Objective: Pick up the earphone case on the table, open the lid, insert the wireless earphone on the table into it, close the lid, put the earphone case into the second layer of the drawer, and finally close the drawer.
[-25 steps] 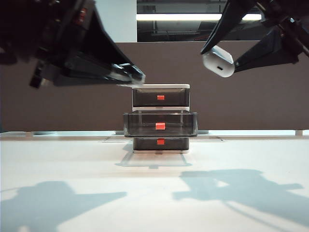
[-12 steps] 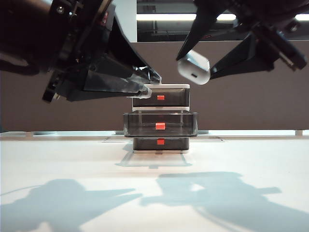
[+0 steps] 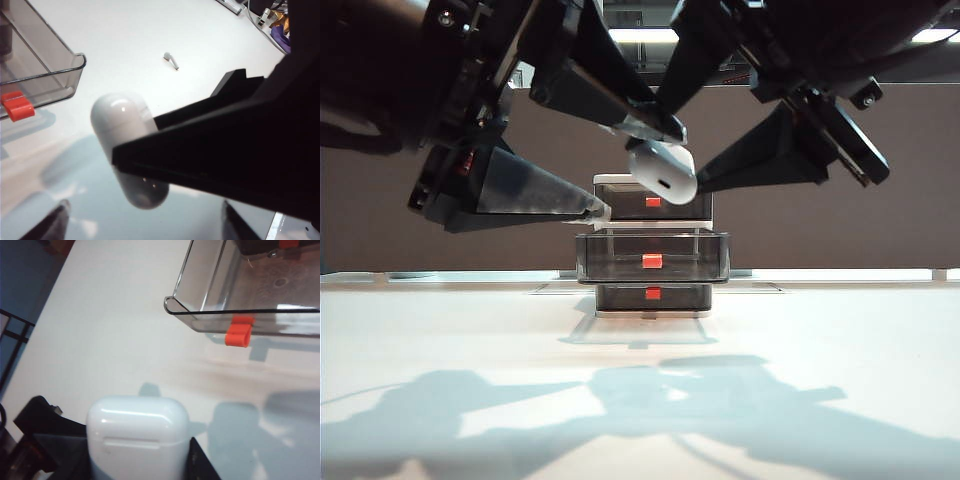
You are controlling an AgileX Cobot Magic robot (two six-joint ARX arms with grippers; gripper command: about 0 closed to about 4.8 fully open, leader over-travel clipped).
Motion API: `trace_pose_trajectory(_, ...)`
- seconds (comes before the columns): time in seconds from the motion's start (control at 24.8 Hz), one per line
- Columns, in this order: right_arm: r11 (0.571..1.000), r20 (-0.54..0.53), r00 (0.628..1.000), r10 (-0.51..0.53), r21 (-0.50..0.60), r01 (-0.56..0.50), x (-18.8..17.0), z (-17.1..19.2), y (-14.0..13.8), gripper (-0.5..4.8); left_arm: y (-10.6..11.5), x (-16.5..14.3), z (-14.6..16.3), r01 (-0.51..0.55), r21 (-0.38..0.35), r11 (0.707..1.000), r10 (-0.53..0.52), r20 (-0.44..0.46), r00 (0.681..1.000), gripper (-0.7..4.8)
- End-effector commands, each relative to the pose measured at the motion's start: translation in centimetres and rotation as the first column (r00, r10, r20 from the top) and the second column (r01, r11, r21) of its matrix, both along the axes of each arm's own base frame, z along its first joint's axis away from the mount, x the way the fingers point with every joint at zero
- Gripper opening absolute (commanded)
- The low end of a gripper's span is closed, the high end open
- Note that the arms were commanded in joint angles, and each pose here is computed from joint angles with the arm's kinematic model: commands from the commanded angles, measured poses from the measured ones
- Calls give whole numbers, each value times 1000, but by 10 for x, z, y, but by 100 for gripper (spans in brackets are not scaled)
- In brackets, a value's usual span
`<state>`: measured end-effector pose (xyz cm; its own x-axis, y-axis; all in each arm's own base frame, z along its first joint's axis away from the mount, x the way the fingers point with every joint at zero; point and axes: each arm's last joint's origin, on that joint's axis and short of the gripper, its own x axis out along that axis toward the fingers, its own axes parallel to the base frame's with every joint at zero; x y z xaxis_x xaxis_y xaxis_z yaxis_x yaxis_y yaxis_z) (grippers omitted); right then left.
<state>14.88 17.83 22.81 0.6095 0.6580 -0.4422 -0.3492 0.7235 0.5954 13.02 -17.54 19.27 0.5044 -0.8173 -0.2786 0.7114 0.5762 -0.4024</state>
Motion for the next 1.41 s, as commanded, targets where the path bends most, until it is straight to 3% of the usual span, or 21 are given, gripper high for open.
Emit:
trace_pose_trajectory(0.04,996,-44,999,-30,84,33,0,5,1,175,-1,1,5,0,-30,1000,0,23,1000,384)
trace_pose_trajectory(0.61,997,-23,999,-39,73,41,-16,5,13,175,-3,3,6,1,-57,998,2,48,999,370)
trace_pose_trajectory(0.89,998,-16,1000,-26,64,26,-23,5,17,175,-4,4,8,2,-81,997,4,67,998,302)
trace_pose_trajectory(1.41,999,-34,999,-21,26,22,-24,1,16,175,-4,4,9,4,-83,997,3,77,997,299)
